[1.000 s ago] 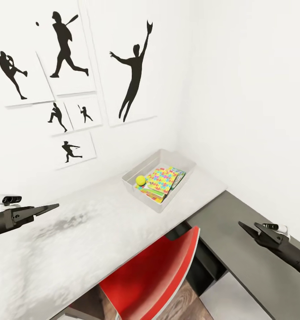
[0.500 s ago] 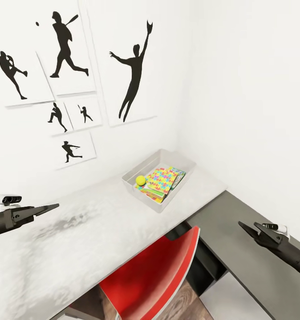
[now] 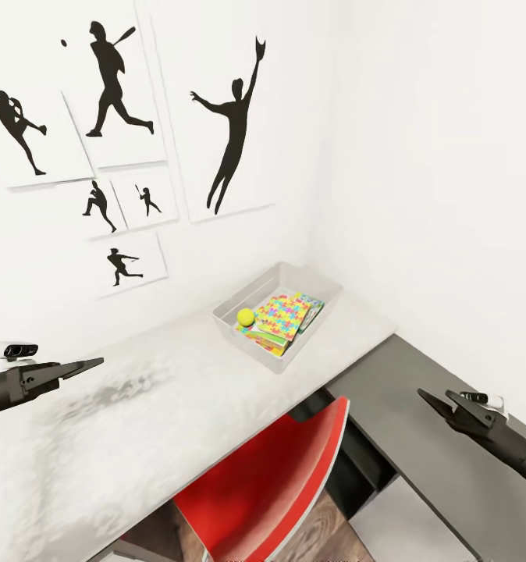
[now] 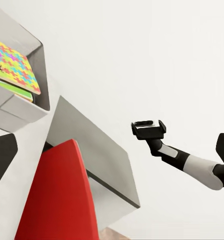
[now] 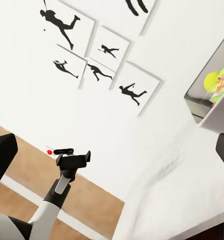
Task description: Put all the toys in the child's room - the three board games (two on the bed and one on the table), the two jigsaw puzzles on the table, and the tennis ball on the table - inside the toy box on the table in the child's room.
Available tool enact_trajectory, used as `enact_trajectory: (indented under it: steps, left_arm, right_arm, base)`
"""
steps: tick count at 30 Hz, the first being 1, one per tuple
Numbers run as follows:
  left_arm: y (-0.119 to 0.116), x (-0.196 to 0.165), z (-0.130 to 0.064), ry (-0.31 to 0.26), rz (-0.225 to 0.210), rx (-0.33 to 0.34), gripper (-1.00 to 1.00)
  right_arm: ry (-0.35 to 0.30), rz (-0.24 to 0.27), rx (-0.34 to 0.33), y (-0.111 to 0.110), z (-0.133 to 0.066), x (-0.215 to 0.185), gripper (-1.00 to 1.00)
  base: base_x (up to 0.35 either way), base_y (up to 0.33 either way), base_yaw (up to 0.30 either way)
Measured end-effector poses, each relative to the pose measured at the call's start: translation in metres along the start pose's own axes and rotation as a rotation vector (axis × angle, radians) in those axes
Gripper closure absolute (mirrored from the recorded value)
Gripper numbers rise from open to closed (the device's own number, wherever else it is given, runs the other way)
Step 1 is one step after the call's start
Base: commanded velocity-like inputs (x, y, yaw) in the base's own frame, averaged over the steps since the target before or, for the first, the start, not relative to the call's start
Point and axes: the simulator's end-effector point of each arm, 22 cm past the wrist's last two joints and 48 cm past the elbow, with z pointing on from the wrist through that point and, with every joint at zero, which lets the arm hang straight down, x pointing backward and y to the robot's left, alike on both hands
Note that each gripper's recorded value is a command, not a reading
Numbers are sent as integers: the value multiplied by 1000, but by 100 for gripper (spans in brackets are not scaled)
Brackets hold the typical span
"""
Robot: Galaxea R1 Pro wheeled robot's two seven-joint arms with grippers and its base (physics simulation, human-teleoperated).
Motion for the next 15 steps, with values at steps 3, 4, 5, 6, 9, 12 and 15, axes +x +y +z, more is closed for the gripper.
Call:
enact_trajectory:
  steps: [3,4,5,6,9,12,15]
  left_arm:
    - [-1,-1,0,-1,3,1,-100]
    - [-1,-1,0,-1,3,1,-100]
    - [-2,-1,0,-1,4,1,-100]
    - [-2,-1,0,-1,5,2,-100]
    - [-4,-2,-1,-3,8,2,-100]
    - [-5,-3,-1,-4,11,3,-100]
    - [-7,-3,-1,-5,14,4,-100]
  right_arm:
    - [0,-2,-2,1,0,0,-100]
    - [-1,-3,-2,1,0,-1,-100]
    - [-1,-4,-3,2,0,-1,-100]
    - [-1,-5,-3,2,0,-1,-100]
    - [-2,-7,-5,3,0,-1,-100]
    - [-2,-11,-6,5,1,-2,-100]
    - [-2,-14,-8,6,1,-2,-100]
  base:
    - [-104,157,-188]
    - [-123,204,-212]
    - [-126,221,-221]
    - [-126,227,-224]
    - [-121,241,-231]
    - [-109,255,-235]
    - [-63,246,-237]
